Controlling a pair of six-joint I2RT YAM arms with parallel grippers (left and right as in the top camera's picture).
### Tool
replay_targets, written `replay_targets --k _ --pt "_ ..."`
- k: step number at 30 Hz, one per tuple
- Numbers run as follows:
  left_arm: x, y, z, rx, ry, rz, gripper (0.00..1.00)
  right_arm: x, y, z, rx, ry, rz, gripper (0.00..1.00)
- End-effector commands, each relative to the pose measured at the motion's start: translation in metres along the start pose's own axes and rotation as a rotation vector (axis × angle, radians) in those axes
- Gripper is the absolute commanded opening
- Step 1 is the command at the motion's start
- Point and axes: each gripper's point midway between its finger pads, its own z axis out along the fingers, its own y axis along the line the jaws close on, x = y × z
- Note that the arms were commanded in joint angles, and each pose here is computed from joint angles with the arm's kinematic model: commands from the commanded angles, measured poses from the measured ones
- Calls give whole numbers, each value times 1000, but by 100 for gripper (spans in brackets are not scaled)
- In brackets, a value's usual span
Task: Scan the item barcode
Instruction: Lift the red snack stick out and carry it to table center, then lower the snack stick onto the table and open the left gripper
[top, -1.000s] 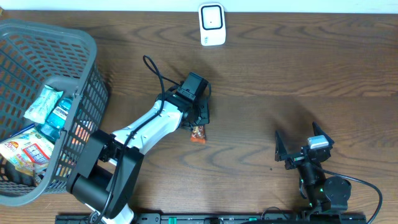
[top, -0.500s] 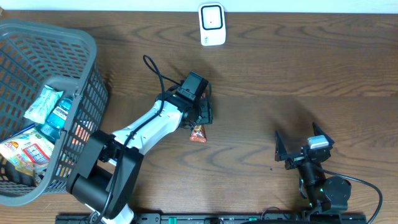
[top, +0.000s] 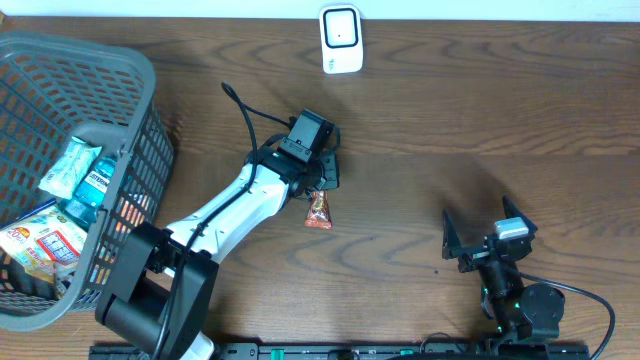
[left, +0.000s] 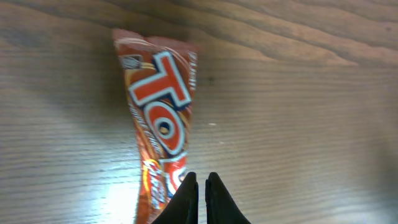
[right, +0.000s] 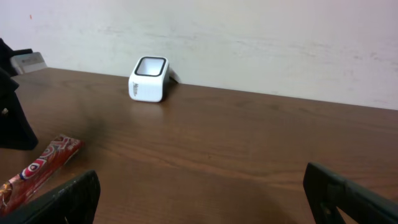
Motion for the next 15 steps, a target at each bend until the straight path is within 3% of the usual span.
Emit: replay_targets --k 1,15 --pt "-7 10 -2 -58 -47 9 8 1 1 0 -4 -1 -1 99" --pt "-13 9 4 -54 -69 9 8 1 1 0 -4 -1 -1 99"
